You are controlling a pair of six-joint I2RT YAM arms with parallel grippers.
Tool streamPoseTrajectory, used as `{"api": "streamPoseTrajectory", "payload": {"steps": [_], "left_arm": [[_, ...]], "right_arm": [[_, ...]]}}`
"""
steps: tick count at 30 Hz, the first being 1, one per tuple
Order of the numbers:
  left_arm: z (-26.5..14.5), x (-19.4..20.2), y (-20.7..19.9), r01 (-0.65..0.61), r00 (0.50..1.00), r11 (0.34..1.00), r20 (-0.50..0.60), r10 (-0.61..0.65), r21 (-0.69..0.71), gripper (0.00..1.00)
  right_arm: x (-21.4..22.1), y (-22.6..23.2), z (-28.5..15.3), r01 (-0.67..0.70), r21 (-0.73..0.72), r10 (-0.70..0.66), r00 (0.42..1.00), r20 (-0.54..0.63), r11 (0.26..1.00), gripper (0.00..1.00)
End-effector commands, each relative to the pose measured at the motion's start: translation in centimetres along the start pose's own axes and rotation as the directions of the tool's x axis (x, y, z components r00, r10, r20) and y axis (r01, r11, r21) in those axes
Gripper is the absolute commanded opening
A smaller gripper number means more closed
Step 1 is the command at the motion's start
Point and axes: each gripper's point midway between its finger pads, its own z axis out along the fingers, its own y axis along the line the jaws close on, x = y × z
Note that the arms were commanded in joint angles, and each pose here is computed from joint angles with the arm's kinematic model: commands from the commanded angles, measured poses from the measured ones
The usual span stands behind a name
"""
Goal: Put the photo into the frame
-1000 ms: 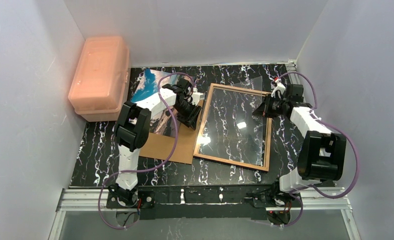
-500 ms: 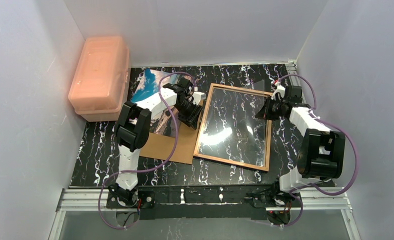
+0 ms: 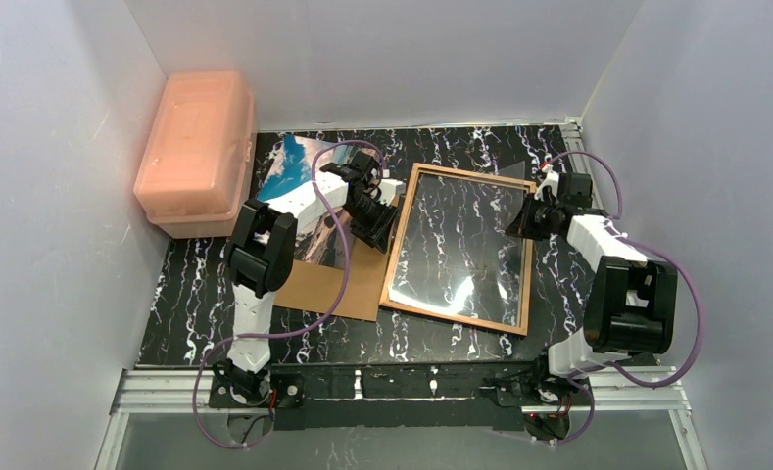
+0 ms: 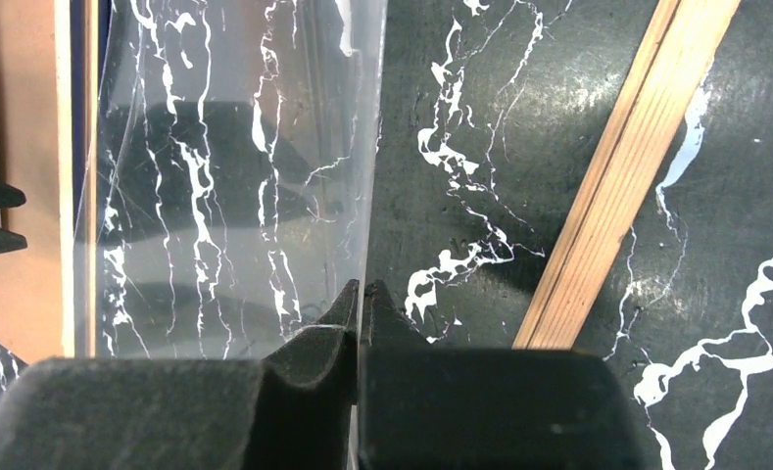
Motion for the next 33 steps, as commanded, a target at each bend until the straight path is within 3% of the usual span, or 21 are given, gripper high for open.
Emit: {"api": "streamPoseTrajectory", "payload": {"steps": [1, 7, 14, 18, 33], "left_arm": [[-2.6, -1.2, -1.4, -0.044, 0.997, 0.999, 0.056, 0.044, 0.005, 0.41], [-2.6, -1.2, -1.5, -0.047, 0.997, 0.999, 0.055, 0.046, 0.006, 0.41], [-2.0, -1.3, -1.5, -0.045, 0.998, 0.999, 0.044, 0.045, 0.008, 0.39], [-1.6, -1.5, -1.4, -0.036, 0.998, 0.999, 0.045, 0.035, 0.008, 0.37], [-0.5, -1.5, -1.4, -0.052, 0.998, 0.999, 0.027, 0.052, 0.001, 0.32]], "right_arm": [[-1.4, -1.0, -0.9, 0.039, 0.077, -0.045, 0.996, 0.080, 0.996, 0.01], [-1.5, 0.0, -0.9, 0.051, 0.023, -0.053, 0.994, 0.099, 0.998, 0.01], [-2.7, 4.0, -3.5, 0.177, -0.127, -0.142, 0.959, 0.247, 0.976, 0.01], [-3.2, 4.9, -4.6, 0.223, -0.135, -0.174, 0.937, 0.301, 0.966, 0.01], [-3.3, 4.5, -2.5, 0.174, -0.181, -0.125, 0.960, 0.252, 0.968, 0.01]]}}
